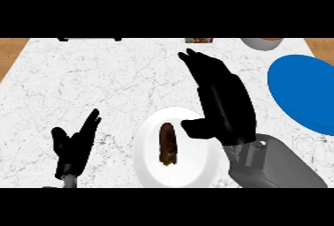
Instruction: Pick the sweet potato from the plate and place it in the plate
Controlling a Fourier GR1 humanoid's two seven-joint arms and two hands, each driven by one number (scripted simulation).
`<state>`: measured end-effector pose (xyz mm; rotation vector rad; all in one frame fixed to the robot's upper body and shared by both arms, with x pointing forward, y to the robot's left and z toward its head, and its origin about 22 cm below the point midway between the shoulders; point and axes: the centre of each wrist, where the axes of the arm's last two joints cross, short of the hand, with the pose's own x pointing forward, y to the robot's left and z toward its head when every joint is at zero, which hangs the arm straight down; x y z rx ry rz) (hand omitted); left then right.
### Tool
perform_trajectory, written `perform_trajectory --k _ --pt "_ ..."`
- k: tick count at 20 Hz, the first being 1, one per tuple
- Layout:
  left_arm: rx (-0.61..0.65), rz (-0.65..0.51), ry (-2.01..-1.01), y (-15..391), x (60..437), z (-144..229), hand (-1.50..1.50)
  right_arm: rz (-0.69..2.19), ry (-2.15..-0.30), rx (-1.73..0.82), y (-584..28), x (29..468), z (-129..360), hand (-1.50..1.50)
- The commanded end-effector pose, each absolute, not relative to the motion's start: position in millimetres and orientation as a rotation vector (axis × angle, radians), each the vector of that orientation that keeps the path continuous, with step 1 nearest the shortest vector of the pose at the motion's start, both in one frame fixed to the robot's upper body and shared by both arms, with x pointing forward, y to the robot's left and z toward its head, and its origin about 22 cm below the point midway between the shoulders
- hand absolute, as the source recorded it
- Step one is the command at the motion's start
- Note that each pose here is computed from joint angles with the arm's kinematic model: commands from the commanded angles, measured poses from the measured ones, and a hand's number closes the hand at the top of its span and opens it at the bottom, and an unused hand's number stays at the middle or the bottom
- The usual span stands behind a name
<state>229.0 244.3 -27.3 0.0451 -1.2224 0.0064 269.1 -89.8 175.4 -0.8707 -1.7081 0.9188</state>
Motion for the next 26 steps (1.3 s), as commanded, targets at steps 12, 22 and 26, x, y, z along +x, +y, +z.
perform_trajectory --k 12,22,26 --pt "0.014 -0.003 -1.192 236.2 229.9 -30.2 0.00 1.317 -1.097 -0.999 -2.7 262.2 151.4 -1.50" --pt "-0.005 -0.017 -1.177 237.5 239.1 -27.8 0.00 1.364 -0.938 -1.054 16.3 261.1 118.5 -1.50" --pt "0.004 -0.017 -1.174 239.8 238.9 -24.3 0.00 1.355 -0.896 -0.991 14.9 246.8 99.8 -1.50"
